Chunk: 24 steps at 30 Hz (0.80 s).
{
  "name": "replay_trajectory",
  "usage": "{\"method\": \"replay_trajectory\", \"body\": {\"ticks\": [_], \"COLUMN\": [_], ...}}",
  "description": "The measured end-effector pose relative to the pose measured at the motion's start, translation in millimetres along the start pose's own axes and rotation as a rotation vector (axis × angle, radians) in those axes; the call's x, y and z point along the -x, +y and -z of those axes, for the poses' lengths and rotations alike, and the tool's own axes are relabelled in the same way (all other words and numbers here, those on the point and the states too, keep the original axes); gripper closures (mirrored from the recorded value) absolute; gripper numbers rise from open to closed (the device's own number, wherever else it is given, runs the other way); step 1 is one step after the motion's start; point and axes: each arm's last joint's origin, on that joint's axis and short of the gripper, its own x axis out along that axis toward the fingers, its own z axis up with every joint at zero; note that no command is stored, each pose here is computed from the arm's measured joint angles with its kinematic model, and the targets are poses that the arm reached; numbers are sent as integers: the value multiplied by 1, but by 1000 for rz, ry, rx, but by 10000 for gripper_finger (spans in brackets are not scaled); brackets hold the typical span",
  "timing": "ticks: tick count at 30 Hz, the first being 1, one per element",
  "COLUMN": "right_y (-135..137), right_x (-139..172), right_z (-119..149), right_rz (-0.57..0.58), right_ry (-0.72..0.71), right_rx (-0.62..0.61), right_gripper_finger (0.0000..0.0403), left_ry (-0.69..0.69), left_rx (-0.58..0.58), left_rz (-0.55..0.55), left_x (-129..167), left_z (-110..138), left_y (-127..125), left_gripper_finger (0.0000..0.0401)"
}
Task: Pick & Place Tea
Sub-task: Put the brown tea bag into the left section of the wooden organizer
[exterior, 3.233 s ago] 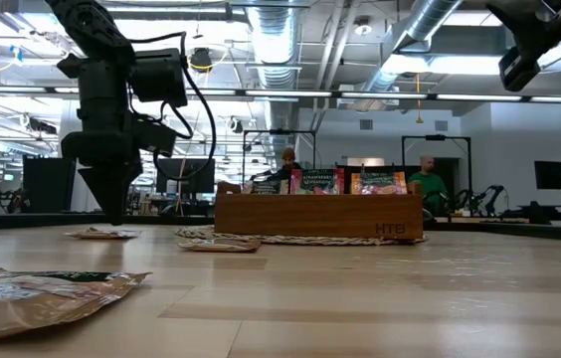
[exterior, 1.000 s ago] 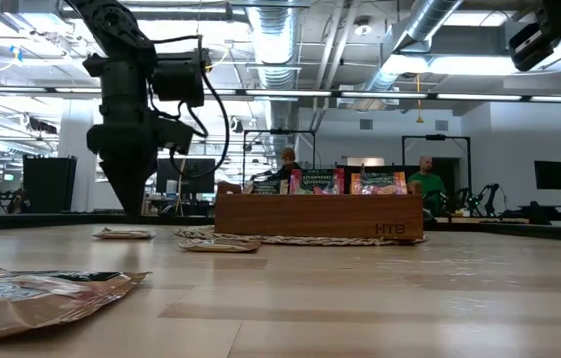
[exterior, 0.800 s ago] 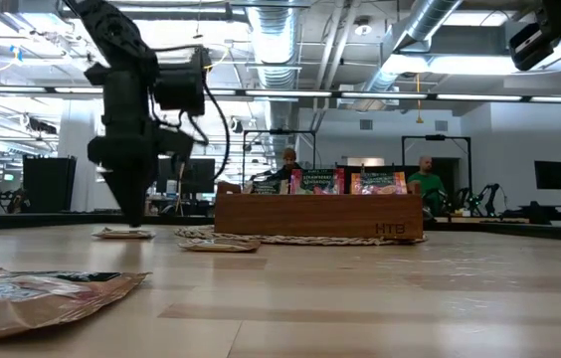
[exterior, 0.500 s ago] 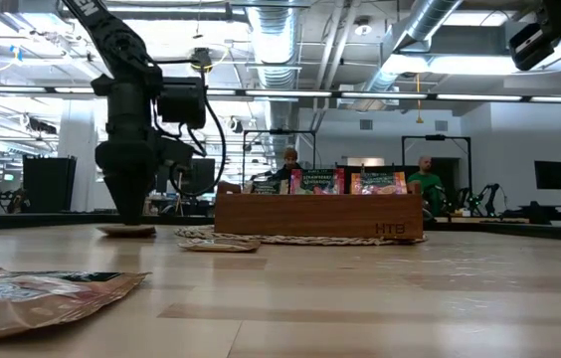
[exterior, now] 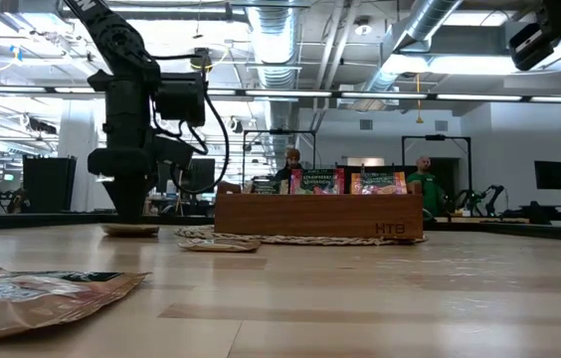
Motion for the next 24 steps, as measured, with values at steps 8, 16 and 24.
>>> {"method": "replay_trajectory", "body": {"ticks": [8, 16, 24], "right_y": [0, 0, 0], "right_x": [0, 0, 0], "right_z": [0, 0, 0], "right_rz": [1, 1, 1], "right_ry": [0, 0, 0], "right_rx": [0, 1, 1], "right_gripper_finger": [269, 269, 269], "left_ry": [-24, -47, 14], "left_rx": [19, 21, 38], "left_rz": [-9, 4, -5], "left_x": [6, 17, 20], "left_z": [0, -4, 0], "left_y": [0, -1, -2], "left_gripper_finger": [401, 401, 401]}}
